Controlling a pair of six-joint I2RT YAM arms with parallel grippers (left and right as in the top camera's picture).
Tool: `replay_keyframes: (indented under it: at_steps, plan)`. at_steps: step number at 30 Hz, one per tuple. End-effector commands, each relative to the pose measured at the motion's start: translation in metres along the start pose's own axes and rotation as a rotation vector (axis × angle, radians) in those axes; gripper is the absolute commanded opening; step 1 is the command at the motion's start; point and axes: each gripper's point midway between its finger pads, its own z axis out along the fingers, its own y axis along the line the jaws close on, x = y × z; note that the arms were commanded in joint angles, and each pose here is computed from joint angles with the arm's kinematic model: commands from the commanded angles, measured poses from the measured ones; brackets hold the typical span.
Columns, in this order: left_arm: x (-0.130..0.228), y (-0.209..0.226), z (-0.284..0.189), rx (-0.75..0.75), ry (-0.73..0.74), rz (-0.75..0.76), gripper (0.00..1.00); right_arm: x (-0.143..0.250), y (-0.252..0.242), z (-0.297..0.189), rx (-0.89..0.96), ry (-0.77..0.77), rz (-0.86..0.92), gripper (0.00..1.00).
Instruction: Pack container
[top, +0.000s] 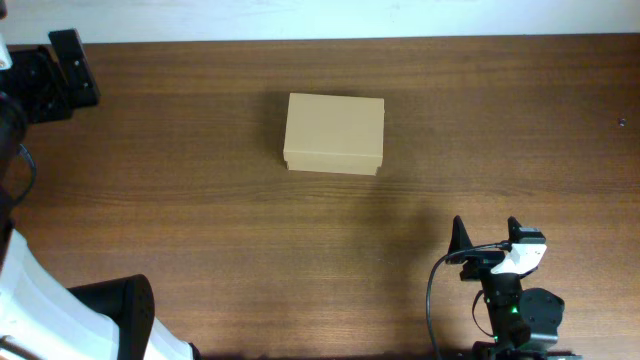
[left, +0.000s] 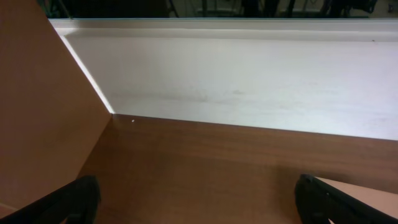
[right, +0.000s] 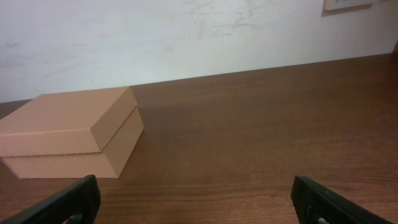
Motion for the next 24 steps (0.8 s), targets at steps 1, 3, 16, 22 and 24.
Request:
replay_keyframes:
  at_steps: [1, 3, 16, 22, 24]
  plan:
    - [0.001, 0.001, 0.004, -0.003, 0.009, -0.011, 1.00, 0.001, -0.001, 0.000, 0.007, -0.006, -0.006, 0.99]
    - [0.001, 0.001, 0.004, -0.003, 0.009, -0.011, 1.00, 0.001, -0.001, 0.000, 0.007, -0.006, -0.006, 0.99]
    - [-0.001, 0.001, -0.007, -0.004, -0.014, -0.011, 1.00, 0.001, -0.001, 0.000, 0.007, -0.006, -0.006, 0.99]
    - [0.014, 0.002, -0.043, -0.002, 0.017, -0.010, 1.00, 0.001, -0.001, 0.000, 0.007, -0.005, -0.005, 0.99]
    - [0.033, 0.001, -0.050, 0.000, 0.078, -0.008, 1.00, 0.001, -0.001, 0.000, 0.007, -0.006, -0.006, 0.99]
